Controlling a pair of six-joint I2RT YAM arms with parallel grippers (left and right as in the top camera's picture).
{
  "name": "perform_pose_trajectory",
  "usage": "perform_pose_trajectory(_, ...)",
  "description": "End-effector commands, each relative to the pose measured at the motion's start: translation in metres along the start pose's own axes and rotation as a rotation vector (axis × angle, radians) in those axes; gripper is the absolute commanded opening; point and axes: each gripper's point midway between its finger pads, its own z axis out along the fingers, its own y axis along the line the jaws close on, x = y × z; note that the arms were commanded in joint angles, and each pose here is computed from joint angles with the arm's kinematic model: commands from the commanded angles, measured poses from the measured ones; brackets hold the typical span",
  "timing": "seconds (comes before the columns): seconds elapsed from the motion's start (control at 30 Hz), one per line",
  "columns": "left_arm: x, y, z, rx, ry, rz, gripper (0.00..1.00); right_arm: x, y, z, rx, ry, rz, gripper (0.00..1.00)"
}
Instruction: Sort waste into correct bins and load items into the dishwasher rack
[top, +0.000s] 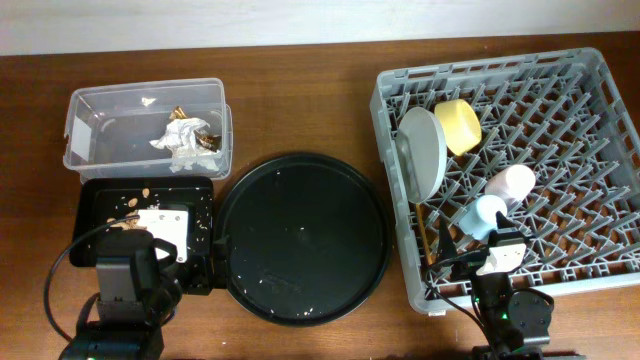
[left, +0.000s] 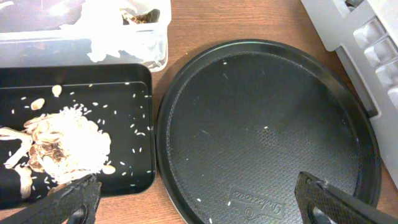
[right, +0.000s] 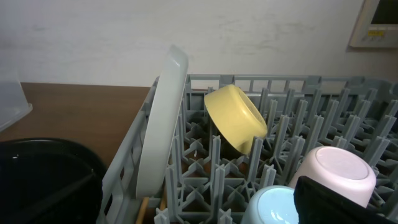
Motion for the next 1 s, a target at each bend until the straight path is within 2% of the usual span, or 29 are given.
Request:
perform_pose_trajectory(0.0, -0.001, 0.001, 0.0, -0.007, -0.007, 0.02, 0.99, 0.002, -0.001, 0.0, 0.007, 0.002, 0.008, 0.99)
perform_pose_trajectory(0.6, -0.002, 0.001, -0.005, -0.007, -0.027, 0.023, 0.99, 0.002, -0.001, 0.0, 0.007, 0.002, 0.008, 0.99)
perform_pose_trajectory(0.83, 0.019, 0.005, -0.005, -0.027, -0.144, 0.042, 0.99, 0.002, -0.001, 0.0, 0.007, 0.002, 0.008, 0.99)
perform_pose_trajectory(0.97, 0.028, 0.008, 0.022, -0.018, -0.328, 0.065, 0.99, 0.002, -0.001, 0.0, 0.007, 0.002, 0.008, 0.99)
